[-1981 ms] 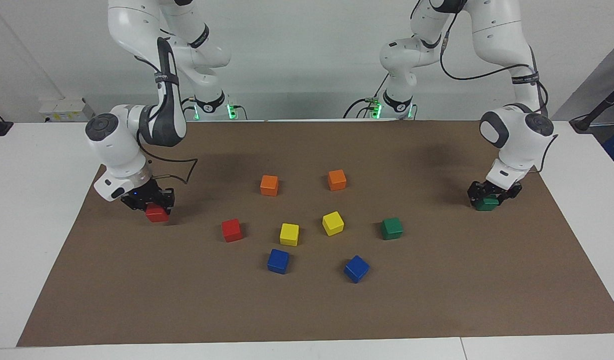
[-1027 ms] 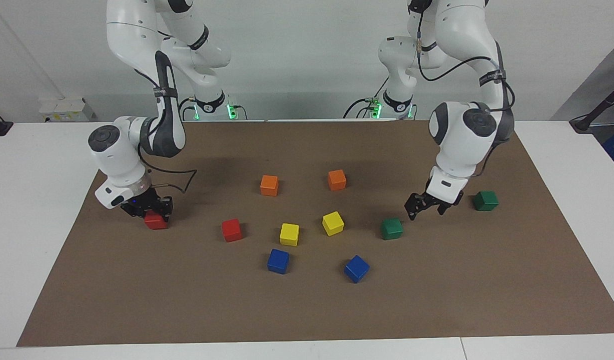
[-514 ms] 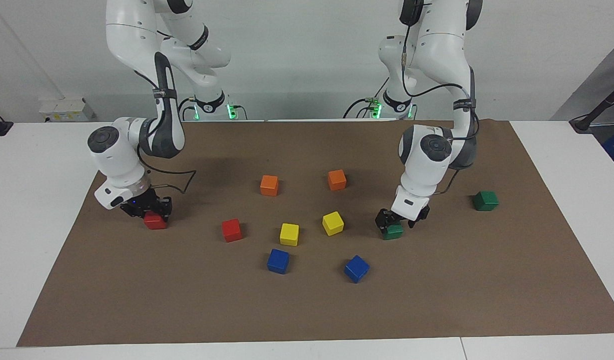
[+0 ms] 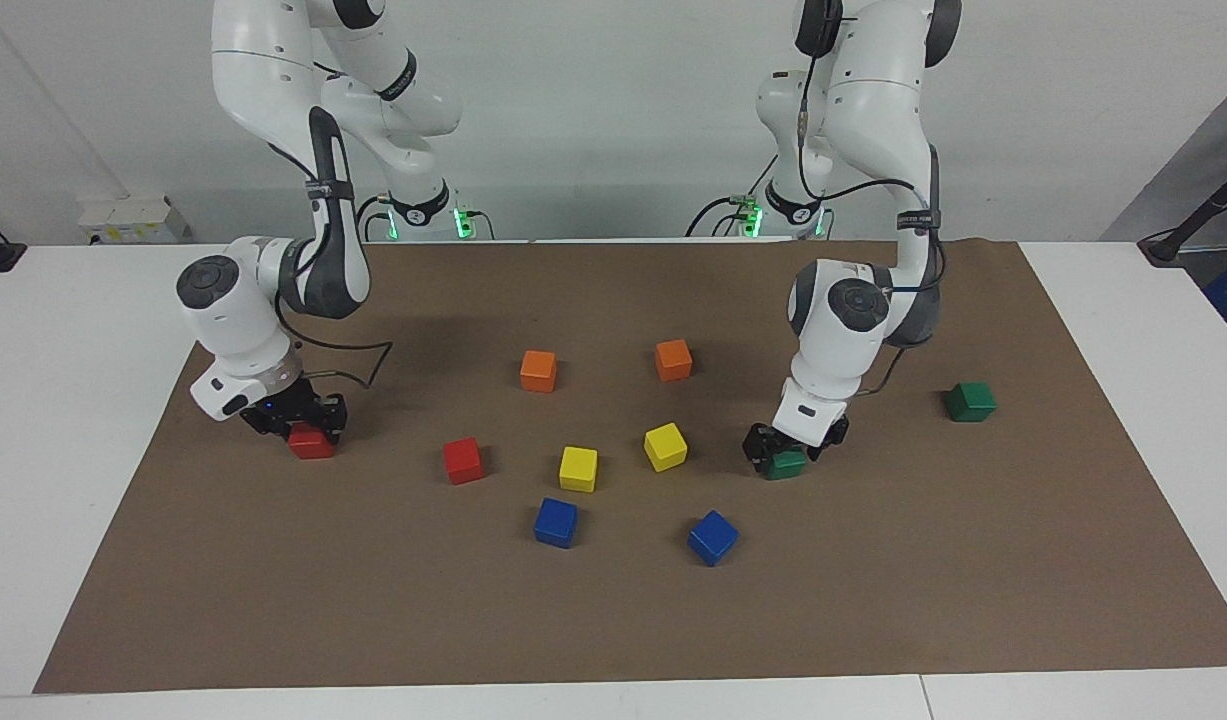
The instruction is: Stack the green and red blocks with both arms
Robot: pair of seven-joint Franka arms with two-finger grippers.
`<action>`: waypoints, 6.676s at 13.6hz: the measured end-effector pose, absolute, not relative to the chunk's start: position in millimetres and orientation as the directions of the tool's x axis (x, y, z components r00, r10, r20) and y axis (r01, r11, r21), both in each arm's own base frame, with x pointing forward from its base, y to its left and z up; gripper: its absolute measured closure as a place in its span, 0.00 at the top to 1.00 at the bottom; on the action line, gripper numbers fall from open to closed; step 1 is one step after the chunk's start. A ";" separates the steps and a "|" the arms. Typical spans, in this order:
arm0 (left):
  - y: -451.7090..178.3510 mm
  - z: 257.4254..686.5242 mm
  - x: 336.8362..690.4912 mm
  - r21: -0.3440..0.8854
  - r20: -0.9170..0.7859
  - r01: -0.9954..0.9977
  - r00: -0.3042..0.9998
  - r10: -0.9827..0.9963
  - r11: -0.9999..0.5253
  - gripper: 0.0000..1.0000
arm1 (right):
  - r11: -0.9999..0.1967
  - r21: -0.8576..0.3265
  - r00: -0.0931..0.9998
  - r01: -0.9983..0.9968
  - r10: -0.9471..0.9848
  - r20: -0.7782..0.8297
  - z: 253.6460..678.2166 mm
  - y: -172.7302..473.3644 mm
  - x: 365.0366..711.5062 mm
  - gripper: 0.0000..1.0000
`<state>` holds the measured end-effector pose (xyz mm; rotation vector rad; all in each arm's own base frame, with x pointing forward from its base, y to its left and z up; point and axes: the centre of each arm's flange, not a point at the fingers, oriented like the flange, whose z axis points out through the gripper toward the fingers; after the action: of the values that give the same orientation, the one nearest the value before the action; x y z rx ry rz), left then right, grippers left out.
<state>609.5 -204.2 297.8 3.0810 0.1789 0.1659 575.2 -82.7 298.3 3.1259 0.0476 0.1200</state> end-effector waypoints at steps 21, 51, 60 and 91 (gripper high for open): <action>116.4 407.2 575.9 -0.015 0.053 -0.185 0.981 -0.185 -0.983 0.55 | -0.988 -0.016 0.987 -0.151 -0.152 0.058 404.4 129.2 659.7 1.00; 132.8 347.3 536.4 -0.009 0.179 -0.120 0.977 -0.119 -0.993 0.55 | -0.985 -0.003 0.973 0.175 0.172 0.152 294.5 144.3 610.5 1.00; 132.2 347.2 536.5 -0.008 0.178 -0.120 0.977 -0.119 -0.993 0.56 | -0.988 0.001 0.983 0.154 0.153 0.103 313.9 136.1 620.5 0.55; 60.8 578.8 537.0 0.050 0.044 -0.073 0.997 -0.070 -0.996 1.00 | -0.997 0.022 0.993 0.069 0.070 0.092 347.7 -82.1 573.0 0.55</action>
<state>537.0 60.8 578.8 3.0872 -0.1107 0.0652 573.0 -82.1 347.7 3.1178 0.1086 0.1444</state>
